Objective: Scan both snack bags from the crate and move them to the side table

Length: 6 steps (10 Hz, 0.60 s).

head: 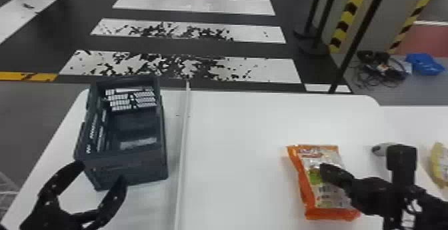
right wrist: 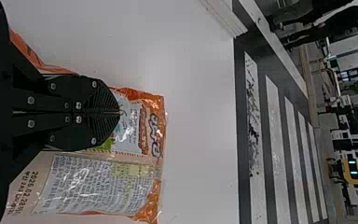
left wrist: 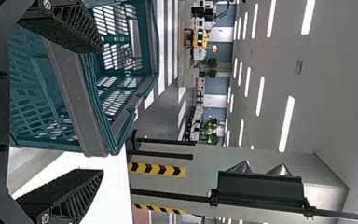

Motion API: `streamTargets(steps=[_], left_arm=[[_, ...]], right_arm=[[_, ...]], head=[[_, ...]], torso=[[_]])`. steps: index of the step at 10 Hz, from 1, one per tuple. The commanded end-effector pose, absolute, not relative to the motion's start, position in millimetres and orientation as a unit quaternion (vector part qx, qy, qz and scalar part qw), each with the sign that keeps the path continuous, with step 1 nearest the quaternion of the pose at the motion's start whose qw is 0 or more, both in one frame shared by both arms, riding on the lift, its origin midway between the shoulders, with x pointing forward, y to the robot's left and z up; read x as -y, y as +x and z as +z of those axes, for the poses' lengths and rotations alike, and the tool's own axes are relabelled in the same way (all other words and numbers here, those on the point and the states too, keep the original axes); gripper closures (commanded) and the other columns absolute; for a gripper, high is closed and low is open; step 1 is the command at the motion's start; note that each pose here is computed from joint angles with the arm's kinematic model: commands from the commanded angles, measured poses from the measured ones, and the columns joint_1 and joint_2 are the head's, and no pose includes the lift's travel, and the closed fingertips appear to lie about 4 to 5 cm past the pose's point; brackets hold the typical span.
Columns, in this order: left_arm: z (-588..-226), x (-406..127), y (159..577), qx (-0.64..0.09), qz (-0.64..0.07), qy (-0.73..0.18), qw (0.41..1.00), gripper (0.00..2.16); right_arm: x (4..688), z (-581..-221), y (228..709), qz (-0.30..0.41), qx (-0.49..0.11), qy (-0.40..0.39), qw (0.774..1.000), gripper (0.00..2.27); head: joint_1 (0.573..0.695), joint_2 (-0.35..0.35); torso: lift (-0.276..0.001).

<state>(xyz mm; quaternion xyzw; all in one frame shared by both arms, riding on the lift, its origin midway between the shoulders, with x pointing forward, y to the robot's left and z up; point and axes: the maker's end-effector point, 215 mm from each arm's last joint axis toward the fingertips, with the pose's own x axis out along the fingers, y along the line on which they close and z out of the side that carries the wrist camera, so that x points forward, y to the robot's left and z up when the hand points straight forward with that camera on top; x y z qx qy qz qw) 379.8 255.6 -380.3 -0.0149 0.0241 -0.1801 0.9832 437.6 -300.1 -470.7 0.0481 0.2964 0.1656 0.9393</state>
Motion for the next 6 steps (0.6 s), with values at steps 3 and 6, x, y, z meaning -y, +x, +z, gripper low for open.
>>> streamTargets(steps=[3,6], left_arm=[[-380.3,-255.5,379.8,-0.024,-0.18,-0.016,0.983,0.08],[-382.1,-255.2,379.3,-0.026,-0.18,-0.016,0.983,0.08]], right_arm=[[322.0,-437.0,438.1,0.145,-0.279,0.048,0.948,1.99],[335.9,-452.0,407.2,0.131,-0.296,0.059,0.944,1.99]], head=[[0.695,-0.072],[0.695,-0.102]], torso=[[-0.099],[-0.099]])
